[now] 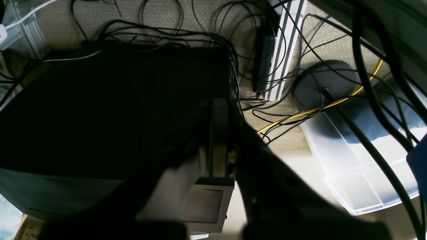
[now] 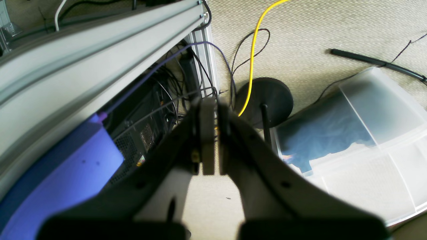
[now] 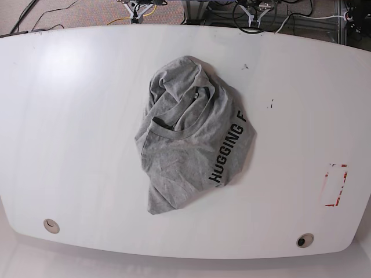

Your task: Layout the t-shirt on the table in an organized manner, then fold the t-shirt properly

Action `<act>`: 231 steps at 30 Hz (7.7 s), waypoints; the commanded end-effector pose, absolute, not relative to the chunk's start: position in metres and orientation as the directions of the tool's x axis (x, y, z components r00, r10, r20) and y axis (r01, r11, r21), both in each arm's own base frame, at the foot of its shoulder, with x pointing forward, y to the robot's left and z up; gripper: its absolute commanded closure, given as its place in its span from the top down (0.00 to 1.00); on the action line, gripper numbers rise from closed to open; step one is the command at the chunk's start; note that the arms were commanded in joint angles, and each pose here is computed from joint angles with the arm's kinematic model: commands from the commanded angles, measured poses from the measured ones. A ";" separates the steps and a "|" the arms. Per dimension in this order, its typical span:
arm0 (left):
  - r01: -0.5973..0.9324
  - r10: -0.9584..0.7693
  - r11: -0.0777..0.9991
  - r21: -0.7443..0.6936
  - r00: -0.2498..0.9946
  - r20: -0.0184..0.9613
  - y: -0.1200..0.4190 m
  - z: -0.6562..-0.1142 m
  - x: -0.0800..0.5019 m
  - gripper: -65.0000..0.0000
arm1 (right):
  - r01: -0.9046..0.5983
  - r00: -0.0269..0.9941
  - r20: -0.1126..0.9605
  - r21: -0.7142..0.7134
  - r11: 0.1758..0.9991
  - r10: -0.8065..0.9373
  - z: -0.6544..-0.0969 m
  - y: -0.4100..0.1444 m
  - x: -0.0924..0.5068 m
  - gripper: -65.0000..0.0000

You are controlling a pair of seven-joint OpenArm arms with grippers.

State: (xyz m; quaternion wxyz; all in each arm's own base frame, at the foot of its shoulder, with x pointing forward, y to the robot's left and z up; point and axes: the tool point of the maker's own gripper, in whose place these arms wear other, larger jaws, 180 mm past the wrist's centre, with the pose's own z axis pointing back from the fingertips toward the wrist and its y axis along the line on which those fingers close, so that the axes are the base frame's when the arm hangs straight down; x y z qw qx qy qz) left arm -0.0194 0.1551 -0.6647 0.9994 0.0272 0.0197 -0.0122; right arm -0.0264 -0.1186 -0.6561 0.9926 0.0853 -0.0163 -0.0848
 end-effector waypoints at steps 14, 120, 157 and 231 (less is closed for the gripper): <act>0.024 -0.022 0.998 0.052 0.998 -0.052 0.153 -0.665 -0.025 0.01 | 0.161 0.986 0.024 0.179 0.971 -0.167 -0.655 -0.118 -0.025 0.01; 0.039 -0.065 0.982 0.186 0.989 0.134 0.194 -0.637 -0.024 0.00 | 0.120 0.951 0.269 0.141 0.983 -0.155 -0.601 -0.130 -0.036 0.01; 0.088 -0.137 0.979 0.185 0.953 0.272 0.184 -0.529 -0.083 0.00 | 0.073 0.913 0.393 0.100 0.992 -0.107 -0.495 -0.132 -0.070 0.01; -0.043 -0.229 0.960 0.275 0.441 0.868 0.196 -0.342 0.175 0.00 | 0.005 0.481 0.857 0.207 0.978 -0.184 -0.347 -0.119 0.126 0.02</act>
